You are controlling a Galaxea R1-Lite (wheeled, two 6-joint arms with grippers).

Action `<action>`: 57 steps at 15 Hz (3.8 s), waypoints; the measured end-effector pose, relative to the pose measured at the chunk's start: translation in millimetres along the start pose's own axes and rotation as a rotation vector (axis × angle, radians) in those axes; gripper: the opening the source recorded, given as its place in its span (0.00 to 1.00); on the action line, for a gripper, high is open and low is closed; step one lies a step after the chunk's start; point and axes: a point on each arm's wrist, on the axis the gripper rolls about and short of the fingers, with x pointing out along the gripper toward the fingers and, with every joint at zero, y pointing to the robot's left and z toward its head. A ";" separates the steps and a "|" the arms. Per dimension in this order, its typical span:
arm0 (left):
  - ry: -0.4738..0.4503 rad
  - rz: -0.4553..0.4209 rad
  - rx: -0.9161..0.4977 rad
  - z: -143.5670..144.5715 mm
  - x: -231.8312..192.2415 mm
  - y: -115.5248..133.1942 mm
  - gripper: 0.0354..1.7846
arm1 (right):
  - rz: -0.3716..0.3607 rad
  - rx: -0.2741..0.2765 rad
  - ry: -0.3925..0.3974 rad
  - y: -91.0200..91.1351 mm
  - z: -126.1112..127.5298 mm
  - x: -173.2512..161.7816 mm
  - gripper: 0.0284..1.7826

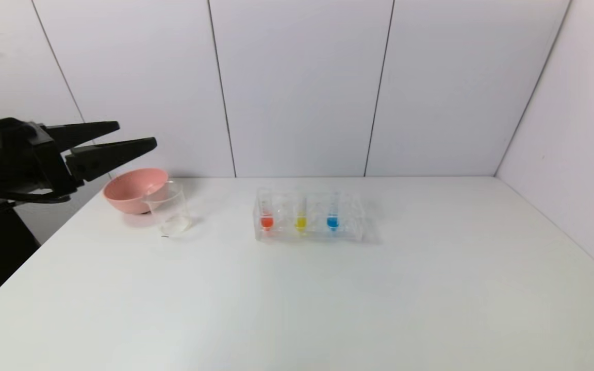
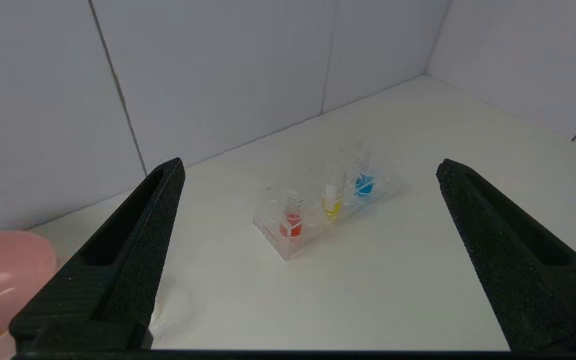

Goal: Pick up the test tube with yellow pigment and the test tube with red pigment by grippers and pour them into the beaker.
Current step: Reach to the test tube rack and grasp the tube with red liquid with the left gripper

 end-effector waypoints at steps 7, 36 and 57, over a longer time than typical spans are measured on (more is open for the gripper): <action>0.030 -0.303 0.084 -42.5 51.8 36.6 0.99 | 0.000 0.000 0.000 0.0 0.0 0.0 0.05; 0.051 -0.687 0.052 -168.5 215.8 67.8 0.99 | 0.000 0.000 0.000 0.0 0.0 0.0 0.05; 0.069 -0.693 -0.007 -191.9 242.3 78.2 0.99 | 0.000 0.000 0.000 0.0 0.0 0.0 0.05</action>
